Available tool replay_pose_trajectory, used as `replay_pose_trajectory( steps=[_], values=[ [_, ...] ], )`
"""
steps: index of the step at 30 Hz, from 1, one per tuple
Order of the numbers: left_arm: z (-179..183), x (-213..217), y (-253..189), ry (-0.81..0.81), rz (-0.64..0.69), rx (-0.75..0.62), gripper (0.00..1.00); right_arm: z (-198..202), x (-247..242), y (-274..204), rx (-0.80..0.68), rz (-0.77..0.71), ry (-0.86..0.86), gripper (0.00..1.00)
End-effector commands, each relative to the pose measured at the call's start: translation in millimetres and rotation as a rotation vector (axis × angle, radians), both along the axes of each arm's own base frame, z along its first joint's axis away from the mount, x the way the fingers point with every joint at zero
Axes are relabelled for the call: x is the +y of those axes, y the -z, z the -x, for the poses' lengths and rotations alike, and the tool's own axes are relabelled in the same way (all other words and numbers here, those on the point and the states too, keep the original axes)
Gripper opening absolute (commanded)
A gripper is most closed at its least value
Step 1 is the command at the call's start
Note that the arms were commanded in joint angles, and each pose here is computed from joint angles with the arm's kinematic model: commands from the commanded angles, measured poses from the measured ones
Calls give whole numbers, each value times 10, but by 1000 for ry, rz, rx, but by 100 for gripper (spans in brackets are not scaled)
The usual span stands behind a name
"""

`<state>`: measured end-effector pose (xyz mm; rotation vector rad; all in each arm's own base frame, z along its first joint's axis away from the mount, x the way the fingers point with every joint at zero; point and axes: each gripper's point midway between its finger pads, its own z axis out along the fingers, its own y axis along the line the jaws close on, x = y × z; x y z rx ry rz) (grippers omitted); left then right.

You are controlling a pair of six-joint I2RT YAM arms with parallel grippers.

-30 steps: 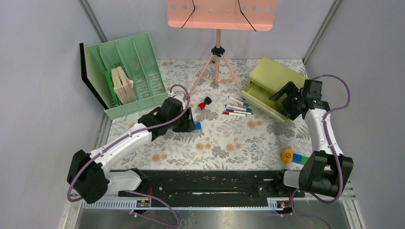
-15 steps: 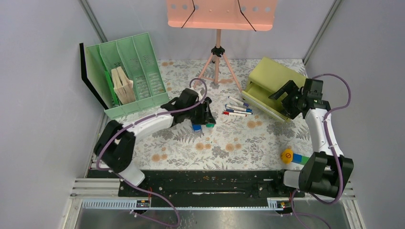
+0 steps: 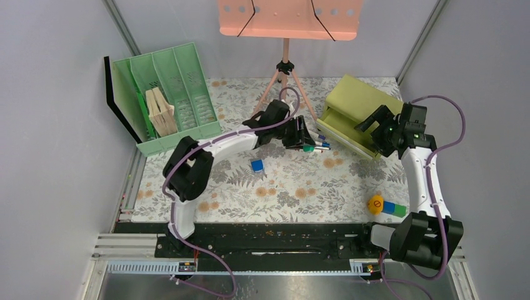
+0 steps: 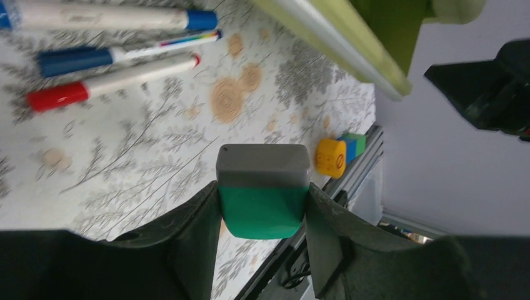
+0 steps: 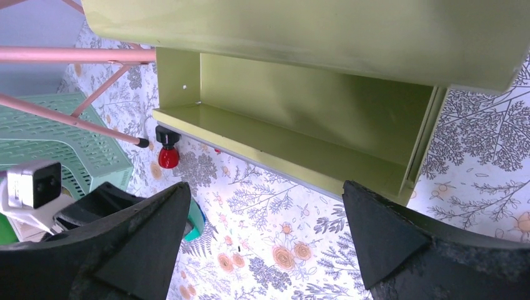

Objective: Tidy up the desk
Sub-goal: Place the stationery in the drawer.

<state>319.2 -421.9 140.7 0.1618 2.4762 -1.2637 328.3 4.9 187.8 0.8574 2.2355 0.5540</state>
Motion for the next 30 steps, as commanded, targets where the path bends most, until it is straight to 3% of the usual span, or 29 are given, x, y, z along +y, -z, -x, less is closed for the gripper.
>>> replay_pose_trajectory(
  steps=[1,17,24,30],
  values=[
    [-131,-365,-463,19,133,-38,4,21,-68,-258,-58,58,7,99],
    [-467,-1005,-1222,8,392,-80,4,60,-210,-480,-64,144,40,99],
    [-660,-1152,-1131,-87,411,69,7,39,-251,-517,-64,161,53,99],
    [-766,-1134,-961,-164,365,100,17,57,-256,-477,-56,165,53,99]
  ],
)
